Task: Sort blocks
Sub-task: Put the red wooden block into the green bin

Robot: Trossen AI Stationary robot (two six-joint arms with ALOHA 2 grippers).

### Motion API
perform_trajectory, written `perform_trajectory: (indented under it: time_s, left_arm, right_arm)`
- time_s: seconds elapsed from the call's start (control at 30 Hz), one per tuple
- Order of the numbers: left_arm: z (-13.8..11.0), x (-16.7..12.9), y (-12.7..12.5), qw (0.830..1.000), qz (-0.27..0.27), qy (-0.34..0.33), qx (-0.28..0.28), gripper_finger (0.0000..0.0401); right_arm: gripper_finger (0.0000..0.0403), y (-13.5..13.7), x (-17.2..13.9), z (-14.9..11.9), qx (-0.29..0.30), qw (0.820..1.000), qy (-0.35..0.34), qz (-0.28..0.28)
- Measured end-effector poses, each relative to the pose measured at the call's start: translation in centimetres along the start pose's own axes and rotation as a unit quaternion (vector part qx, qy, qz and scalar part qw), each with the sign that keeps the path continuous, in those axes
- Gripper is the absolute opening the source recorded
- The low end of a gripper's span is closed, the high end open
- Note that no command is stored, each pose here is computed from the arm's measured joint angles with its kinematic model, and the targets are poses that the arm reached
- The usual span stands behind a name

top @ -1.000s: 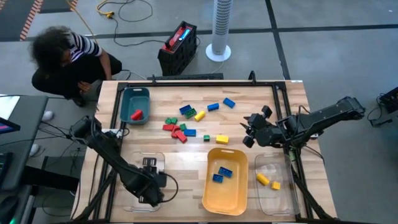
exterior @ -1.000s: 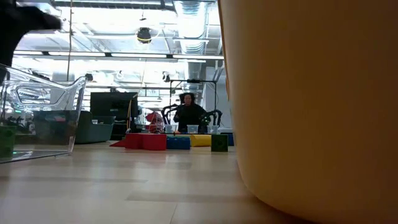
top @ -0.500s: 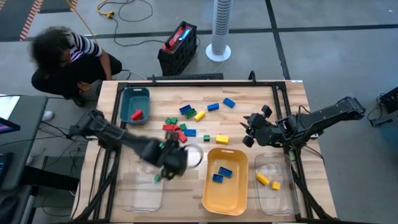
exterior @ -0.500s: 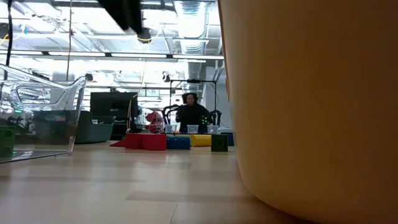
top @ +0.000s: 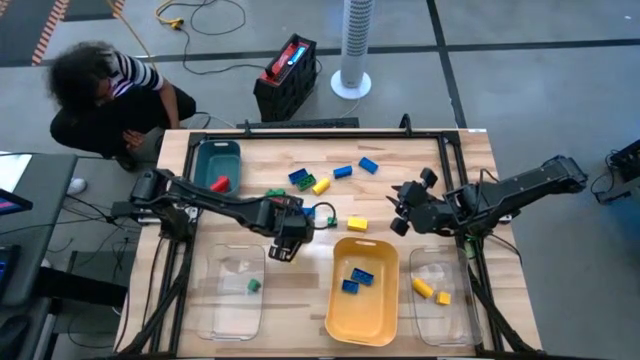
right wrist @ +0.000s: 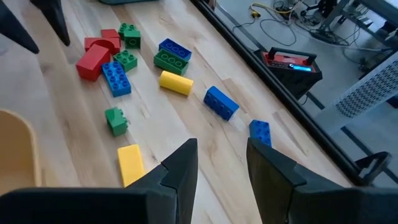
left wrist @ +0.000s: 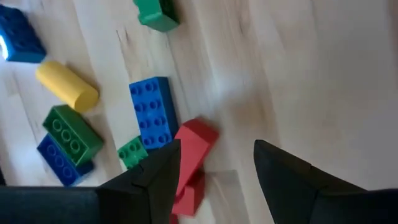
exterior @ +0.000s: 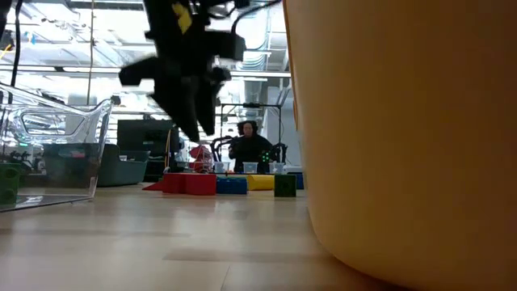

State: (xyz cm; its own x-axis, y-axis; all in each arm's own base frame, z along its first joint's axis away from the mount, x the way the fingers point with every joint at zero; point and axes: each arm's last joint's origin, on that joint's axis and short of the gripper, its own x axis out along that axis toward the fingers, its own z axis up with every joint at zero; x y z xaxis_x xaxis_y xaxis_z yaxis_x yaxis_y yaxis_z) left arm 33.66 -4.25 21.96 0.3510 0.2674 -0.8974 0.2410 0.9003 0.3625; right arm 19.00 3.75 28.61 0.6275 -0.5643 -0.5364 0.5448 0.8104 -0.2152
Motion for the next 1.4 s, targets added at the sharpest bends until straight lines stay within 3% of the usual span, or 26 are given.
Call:
perform_trajectory:
  time_s: [0.23, 0.7, 1.13, 1.4]
  left_arm:
    - [-0.4, 1.7, 0.7, 1.000, 0.007, -0.012, -0.001, 0.0199]
    - [-1.4, 7.1, 1.5, 0.998, -0.018, 0.064, 0.017, 0.0199]
    - [-1.7, 6.9, 1.3, 0.993, -0.033, 0.099, 0.048, 0.0199]
    - [-0.7, 5.1, 0.1, 0.982, -0.003, 0.124, 0.142, 0.0199]
  right_arm:
    - [0.0152, 0.0, 0.1, 0.1, 0.001, 1.000, -0.002, -0.001]
    - [0.0152, 0.1, 0.0, 0.3, 0.003, 1.000, -0.009, 0.004]
    - [0.0152, 0.1, 0.0, 0.3, -0.001, 1.000, -0.009, 0.005]
    - [0.0152, 0.1, 0.1, 0.4, 0.000, 1.000, -0.012, 0.006]
